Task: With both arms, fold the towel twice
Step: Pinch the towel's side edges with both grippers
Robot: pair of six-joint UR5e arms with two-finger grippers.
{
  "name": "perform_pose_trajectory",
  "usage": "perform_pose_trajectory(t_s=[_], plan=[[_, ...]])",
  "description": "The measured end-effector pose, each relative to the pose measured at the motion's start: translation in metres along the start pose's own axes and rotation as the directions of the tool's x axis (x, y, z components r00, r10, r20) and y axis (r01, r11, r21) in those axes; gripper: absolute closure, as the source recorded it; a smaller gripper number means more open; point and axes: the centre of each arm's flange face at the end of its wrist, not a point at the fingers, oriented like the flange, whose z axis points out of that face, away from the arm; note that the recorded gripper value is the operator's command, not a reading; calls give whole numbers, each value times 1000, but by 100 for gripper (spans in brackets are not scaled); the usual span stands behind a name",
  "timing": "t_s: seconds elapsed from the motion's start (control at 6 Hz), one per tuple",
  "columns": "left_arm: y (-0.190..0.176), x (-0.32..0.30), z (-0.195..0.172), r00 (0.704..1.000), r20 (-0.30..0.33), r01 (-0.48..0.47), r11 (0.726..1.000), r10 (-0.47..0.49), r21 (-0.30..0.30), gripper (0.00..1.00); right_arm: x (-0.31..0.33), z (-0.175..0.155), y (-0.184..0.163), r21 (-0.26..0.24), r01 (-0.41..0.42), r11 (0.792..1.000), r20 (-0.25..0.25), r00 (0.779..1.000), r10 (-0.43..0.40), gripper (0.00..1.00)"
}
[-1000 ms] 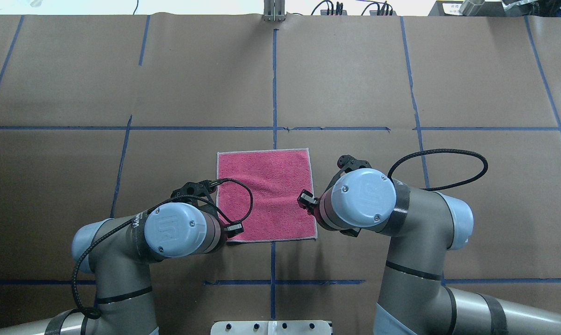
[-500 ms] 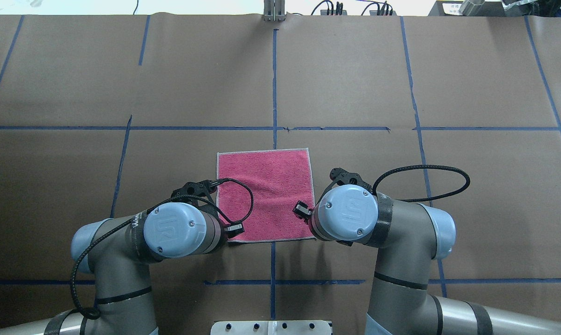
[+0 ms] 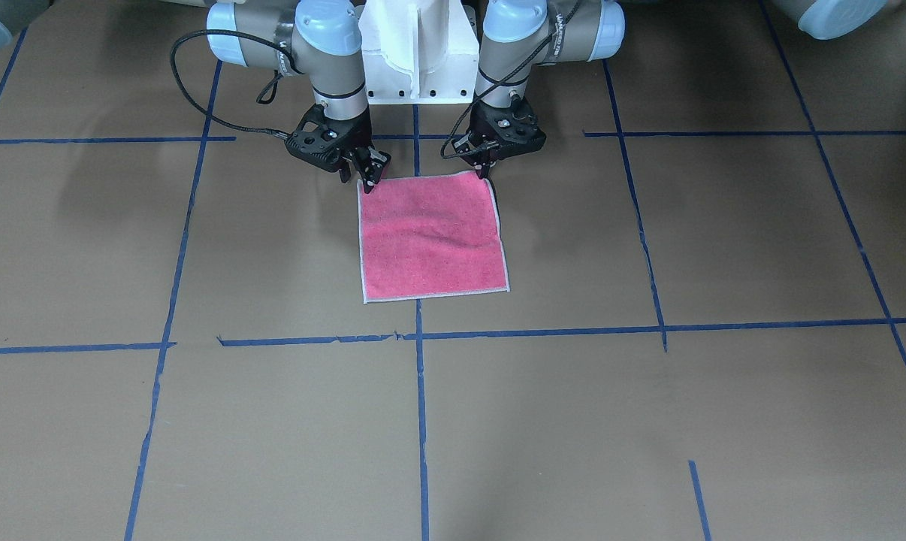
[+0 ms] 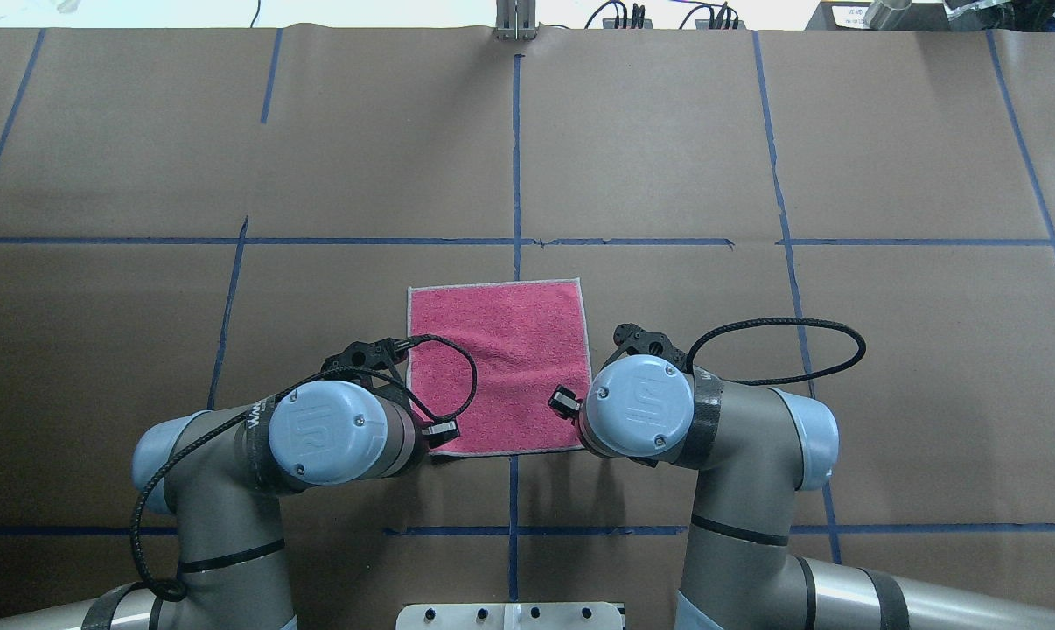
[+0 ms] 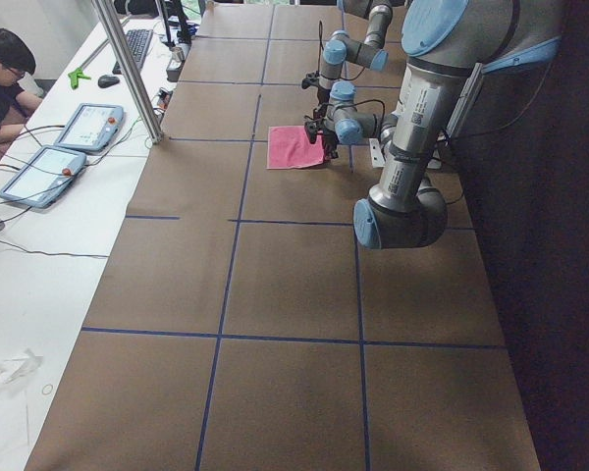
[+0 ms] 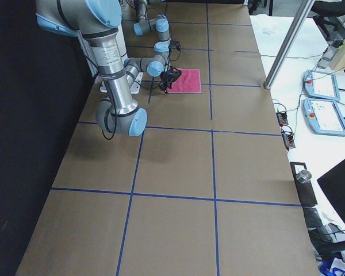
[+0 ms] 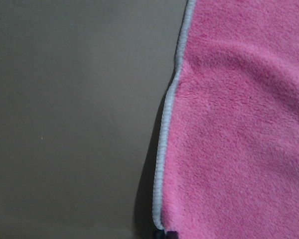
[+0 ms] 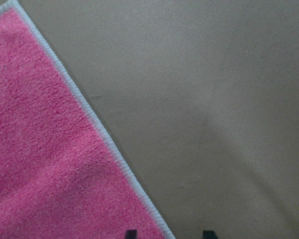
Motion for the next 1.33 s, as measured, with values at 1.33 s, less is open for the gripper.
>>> perform_pose_trajectory(t_s=[1.33], plan=[[-1,0,0,1000,0,-1,1000,1,0,100,-5,5,13,-7,9,1000,-5,1000,-9,52]])
